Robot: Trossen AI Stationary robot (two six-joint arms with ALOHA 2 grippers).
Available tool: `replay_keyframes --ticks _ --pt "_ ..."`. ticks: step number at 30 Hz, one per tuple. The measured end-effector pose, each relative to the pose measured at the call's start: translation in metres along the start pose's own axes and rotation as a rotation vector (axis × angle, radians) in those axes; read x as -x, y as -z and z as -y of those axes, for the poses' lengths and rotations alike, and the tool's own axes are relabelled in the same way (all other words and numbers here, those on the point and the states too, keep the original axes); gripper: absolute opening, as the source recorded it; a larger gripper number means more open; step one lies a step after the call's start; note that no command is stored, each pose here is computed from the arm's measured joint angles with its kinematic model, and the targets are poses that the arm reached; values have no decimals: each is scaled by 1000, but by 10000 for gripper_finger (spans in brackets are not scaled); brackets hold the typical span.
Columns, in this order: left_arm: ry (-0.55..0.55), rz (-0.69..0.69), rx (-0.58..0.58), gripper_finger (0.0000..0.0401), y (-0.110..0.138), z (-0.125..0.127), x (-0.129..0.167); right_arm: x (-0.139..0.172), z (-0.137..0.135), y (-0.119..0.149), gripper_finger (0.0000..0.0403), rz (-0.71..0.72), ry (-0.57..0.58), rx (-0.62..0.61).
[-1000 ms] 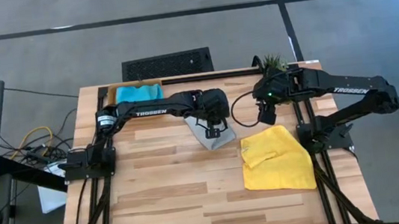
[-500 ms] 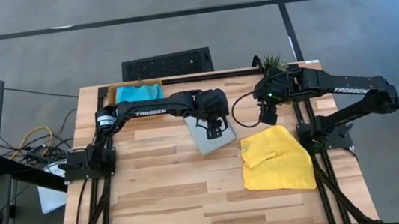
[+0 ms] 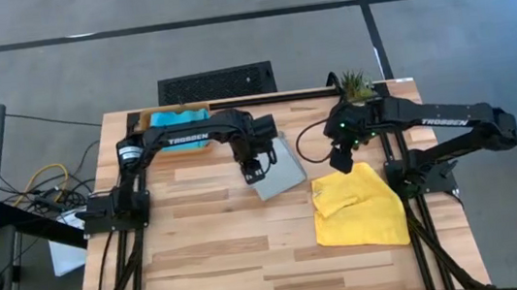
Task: Fold microfiber towels
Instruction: Put the gray microfiber towel into the orange bin
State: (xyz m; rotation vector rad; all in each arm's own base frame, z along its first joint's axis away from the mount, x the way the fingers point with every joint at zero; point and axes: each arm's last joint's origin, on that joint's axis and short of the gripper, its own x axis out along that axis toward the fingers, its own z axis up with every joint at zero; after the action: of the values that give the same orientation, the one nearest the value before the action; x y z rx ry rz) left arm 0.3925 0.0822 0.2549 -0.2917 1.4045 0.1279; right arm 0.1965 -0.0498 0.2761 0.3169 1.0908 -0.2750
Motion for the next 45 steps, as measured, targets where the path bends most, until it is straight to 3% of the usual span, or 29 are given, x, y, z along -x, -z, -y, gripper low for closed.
replay_keyframes --ticks 7,12,15,20,24,27,33,38,45 --pt "-15 43 119 155 42 -7 19 -2 -1 3 225 2 -4 -7" --pt "63 149 428 155 72 -22 6 -2 -1 -3 225 66 -31 -18" --pt "148 199 635 155 79 -30 -16 -2 2 -10 225 111 -111 -37" --pt "221 327 785 155 82 -39 -47 -5 12 -18 225 142 -201 -53" --pt "220 401 865 155 87 -51 -59 -6 19 -19 225 139 -194 -71" --pt "135 411 926 155 92 -59 -63 -6 22 -19 225 144 -188 -66" --pt "103 475 938 155 87 -65 -64 -6 26 -20 225 151 -177 -52" --pt "121 446 947 155 81 -67 -85 -5 28 -20 225 151 -173 -58" --pt "244 464 951 155 66 -68 -110 -6 28 -18 225 133 -171 -57"
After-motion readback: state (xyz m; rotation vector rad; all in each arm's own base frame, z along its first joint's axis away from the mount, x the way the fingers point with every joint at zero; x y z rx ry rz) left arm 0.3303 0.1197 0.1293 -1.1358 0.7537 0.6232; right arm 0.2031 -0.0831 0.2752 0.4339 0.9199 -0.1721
